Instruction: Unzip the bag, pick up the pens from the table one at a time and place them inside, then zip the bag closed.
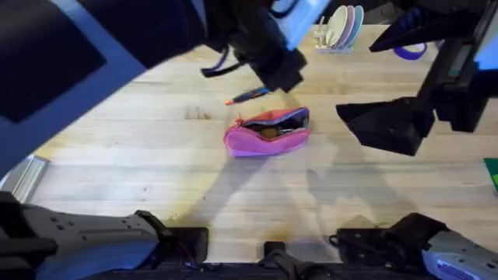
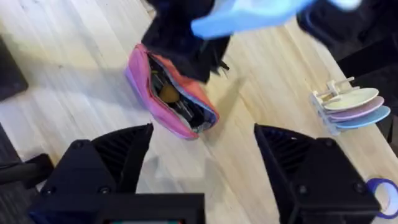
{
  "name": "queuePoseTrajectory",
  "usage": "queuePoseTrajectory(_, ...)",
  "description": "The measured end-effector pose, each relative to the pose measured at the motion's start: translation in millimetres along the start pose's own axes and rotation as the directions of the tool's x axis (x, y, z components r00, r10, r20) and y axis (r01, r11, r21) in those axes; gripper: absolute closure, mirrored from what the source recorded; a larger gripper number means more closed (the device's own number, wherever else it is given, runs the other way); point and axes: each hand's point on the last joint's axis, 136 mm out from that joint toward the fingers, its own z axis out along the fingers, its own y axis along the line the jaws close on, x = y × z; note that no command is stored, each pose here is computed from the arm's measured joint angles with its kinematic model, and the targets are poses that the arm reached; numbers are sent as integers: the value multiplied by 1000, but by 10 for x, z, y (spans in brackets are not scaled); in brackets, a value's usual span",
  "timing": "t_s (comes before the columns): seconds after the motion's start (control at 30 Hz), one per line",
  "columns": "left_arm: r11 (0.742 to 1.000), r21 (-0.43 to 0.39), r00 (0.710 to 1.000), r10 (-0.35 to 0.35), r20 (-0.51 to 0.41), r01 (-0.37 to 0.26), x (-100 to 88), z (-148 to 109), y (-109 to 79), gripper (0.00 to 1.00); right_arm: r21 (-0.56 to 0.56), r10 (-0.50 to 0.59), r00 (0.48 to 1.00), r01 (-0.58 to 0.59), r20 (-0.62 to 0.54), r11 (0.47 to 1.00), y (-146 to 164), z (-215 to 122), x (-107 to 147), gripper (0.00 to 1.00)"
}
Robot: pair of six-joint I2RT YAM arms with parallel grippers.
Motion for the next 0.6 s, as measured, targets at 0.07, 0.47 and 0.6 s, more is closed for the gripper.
queuePoseTrajectory(0.07,1000,14,1000,2,19,-2,-73,12,-110,960,0,0,1000,0,0,1000,0,0,-1,3)
queuePoseTrajectory(0.47,993,94,995,-78,55,73,-249,29,-527,958,0,0,1000,0,0,1000,0,0,0,3)
queuePoseTrajectory(0.6,988,99,991,-125,49,119,-248,29,-538,958,0,0,1000,0,0,1000,0,0,0,3)
